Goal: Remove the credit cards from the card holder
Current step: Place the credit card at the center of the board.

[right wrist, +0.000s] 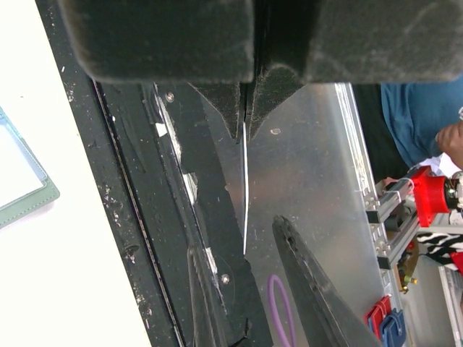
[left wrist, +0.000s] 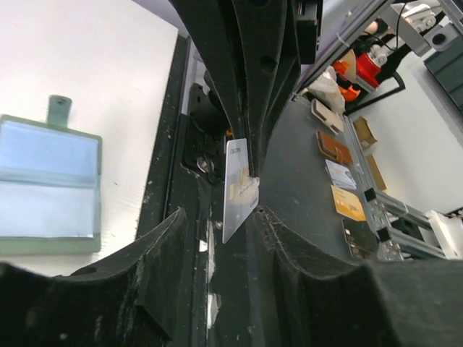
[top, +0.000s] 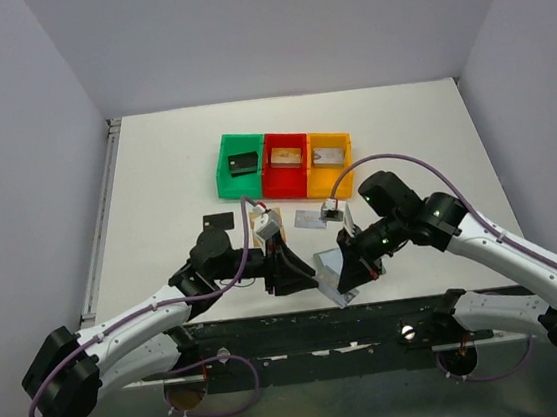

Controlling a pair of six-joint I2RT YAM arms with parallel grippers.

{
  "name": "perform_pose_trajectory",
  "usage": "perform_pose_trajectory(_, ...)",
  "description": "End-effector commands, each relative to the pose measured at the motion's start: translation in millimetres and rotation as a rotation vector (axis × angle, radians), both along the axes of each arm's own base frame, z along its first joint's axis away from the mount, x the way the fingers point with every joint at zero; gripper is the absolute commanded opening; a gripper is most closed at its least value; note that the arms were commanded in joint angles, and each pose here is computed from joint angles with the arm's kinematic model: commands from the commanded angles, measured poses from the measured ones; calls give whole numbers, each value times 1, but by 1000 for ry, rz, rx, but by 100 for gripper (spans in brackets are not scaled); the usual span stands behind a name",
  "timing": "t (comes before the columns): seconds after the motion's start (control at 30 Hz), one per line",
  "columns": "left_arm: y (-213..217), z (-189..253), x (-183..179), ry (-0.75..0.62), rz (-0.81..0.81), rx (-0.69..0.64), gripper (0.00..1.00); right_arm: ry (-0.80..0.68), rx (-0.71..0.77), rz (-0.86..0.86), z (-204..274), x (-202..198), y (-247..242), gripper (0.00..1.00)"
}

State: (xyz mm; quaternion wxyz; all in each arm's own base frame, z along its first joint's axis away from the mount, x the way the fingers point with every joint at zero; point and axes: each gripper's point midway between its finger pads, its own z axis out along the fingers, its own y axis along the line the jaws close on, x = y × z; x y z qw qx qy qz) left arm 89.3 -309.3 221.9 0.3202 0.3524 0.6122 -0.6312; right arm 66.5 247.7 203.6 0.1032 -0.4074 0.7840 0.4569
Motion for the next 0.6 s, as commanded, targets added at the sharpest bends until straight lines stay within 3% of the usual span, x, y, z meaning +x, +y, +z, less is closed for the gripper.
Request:
perform_pose_trajectory(0.0,-7,4,-14,-16,-88,5,46,-28,-2,15,3,3,5,0)
perform_pose_trajectory(0.43,-9,1,-18,-16,-110,3,41,-31,-11,29,0,0,5,0)
perform_pose_trajectory(0.57,-9,0,-20,-4,-119,0,32,-31,-13,29,-1,0,4,0)
